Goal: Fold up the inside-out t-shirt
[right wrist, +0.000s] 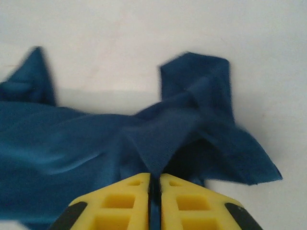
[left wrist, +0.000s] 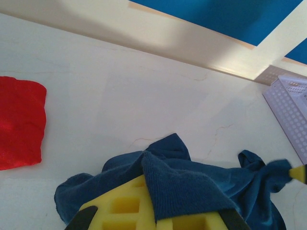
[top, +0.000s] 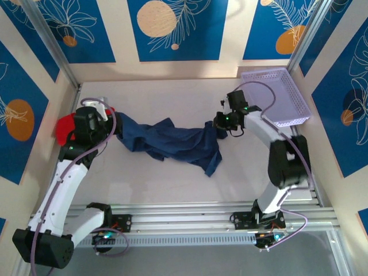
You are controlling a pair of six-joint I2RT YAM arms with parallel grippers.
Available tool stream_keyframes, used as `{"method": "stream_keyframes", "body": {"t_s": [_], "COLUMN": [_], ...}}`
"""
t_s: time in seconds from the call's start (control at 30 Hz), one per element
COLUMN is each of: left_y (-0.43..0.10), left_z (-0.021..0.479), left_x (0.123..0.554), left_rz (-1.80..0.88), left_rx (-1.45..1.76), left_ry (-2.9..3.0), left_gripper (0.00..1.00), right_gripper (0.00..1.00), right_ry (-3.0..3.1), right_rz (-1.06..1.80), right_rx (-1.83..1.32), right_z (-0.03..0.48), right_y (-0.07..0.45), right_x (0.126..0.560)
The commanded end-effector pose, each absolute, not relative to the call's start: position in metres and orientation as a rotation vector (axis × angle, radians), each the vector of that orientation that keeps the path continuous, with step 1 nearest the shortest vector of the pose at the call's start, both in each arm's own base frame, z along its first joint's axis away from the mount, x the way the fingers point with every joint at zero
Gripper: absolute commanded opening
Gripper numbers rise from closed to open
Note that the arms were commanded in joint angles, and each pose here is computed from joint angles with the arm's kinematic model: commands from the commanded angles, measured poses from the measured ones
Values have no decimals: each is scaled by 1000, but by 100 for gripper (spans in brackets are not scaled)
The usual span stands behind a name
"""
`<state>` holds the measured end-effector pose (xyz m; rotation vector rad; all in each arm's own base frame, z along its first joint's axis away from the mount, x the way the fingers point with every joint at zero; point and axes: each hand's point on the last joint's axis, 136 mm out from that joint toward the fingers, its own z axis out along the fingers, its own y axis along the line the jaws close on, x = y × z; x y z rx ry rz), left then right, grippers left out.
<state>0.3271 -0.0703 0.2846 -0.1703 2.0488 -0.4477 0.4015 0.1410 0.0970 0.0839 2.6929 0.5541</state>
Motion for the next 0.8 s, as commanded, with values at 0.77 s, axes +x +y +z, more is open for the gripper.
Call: {"method": "stream_keyframes", "body": {"t_s": [0.77], "left_y": [-73], "left_z": [279], "left_x": [329], "left_rz": [-475], "left_rx": [-161], "left_ry": [2044], "left_gripper": [0], "right_gripper": [45], "right_ry": [2760], "right_rz": [614], "right_rx": [118], "right_z": [48], "right_y": [143], "right_x": [376]}}
